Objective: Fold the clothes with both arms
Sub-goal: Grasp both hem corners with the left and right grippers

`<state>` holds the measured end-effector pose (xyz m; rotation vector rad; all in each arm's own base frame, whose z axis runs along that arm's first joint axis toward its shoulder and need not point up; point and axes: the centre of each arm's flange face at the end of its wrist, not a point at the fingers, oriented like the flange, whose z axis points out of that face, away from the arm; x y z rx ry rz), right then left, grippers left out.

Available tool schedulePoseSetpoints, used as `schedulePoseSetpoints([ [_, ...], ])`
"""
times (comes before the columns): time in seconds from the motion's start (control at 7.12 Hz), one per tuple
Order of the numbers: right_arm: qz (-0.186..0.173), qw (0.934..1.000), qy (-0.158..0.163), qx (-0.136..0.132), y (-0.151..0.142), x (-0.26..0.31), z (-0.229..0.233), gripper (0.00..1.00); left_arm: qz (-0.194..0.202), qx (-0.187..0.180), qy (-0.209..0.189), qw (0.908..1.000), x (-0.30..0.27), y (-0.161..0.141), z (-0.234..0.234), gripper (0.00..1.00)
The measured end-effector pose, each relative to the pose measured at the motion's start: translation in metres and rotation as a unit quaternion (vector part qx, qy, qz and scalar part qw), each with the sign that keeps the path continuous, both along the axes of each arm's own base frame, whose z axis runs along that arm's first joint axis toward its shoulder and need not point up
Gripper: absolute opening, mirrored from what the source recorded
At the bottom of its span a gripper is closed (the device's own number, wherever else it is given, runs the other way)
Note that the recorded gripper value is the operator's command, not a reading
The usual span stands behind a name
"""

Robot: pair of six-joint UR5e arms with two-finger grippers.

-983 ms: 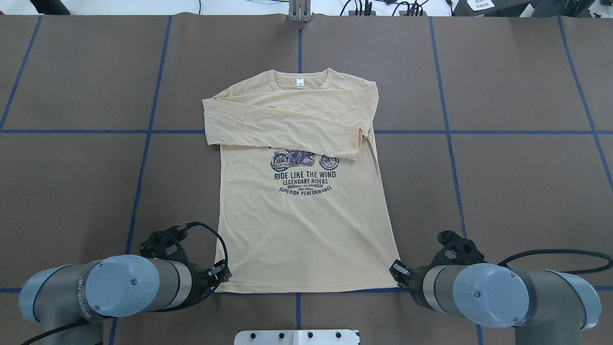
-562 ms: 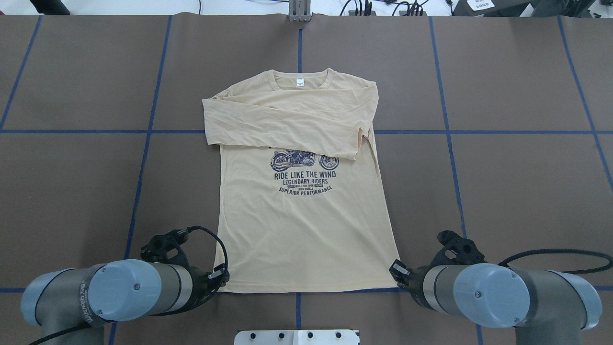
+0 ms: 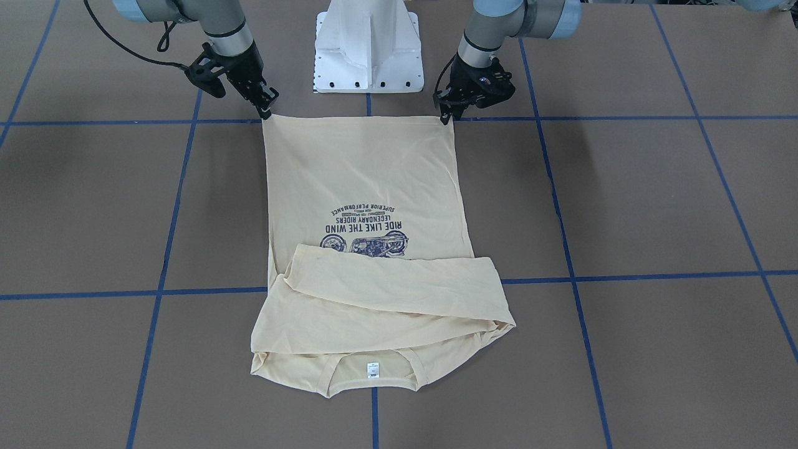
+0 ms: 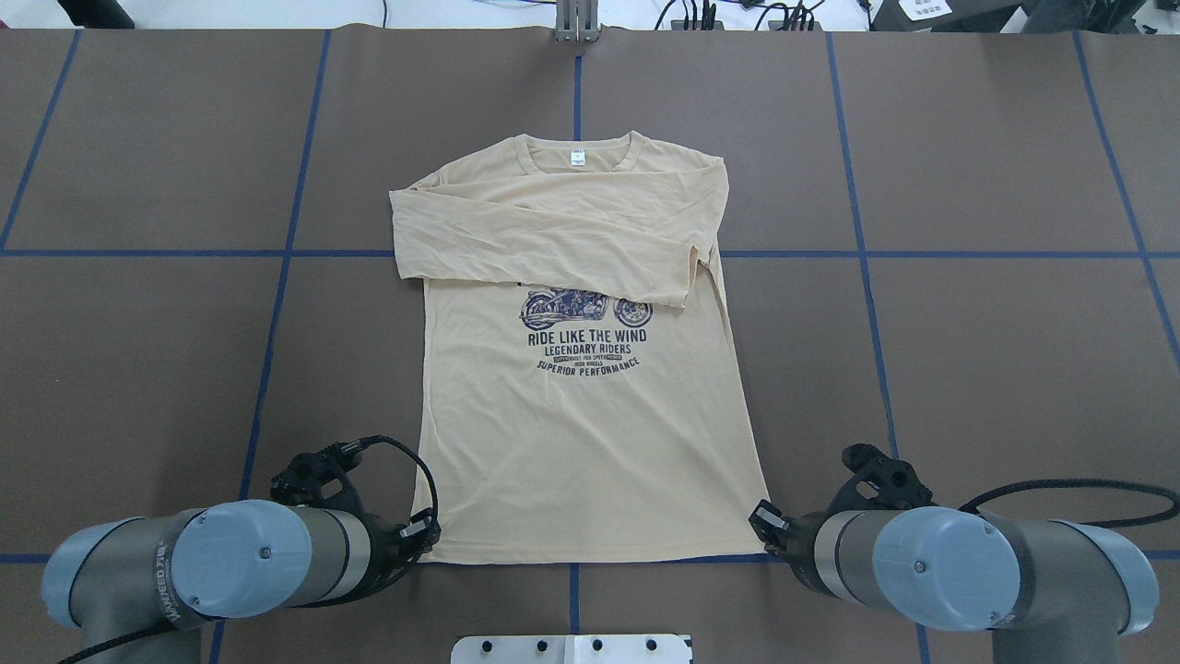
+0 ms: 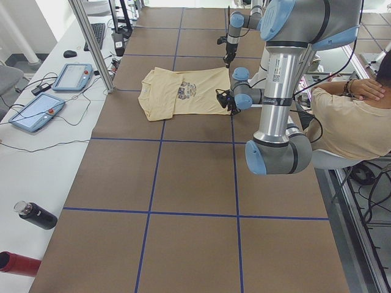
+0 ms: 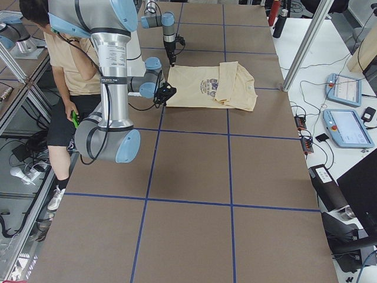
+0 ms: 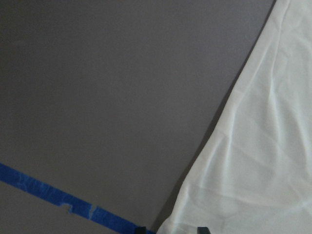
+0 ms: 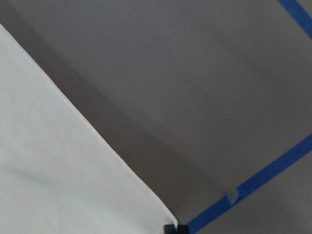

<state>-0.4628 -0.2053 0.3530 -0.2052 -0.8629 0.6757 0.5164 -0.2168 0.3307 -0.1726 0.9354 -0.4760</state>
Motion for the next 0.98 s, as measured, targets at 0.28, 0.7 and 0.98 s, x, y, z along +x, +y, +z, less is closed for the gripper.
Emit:
schedulePoseSetpoints([
  [0.28,0.0,1.0,-0.001,0.0,0.0001,0.0002,-0.0008,0.0,0.001,0.0,-0.003,1.0,0.0017,0.0005,0.0023,0.33],
  [0.7,0.0,1.0,-0.001,0.0,0.0001,0.0002,-0.0012,0.0,0.002,0.0,0.0,1.0,0.0008,0.001,-0.0005,0.22],
  [0.98,0.0,1.0,-0.003,0.0,0.0002,0.0012,-0.003,0.0,0.002,0.001,0.002,1.0,0.0,0.0012,-0.0023,0.0],
])
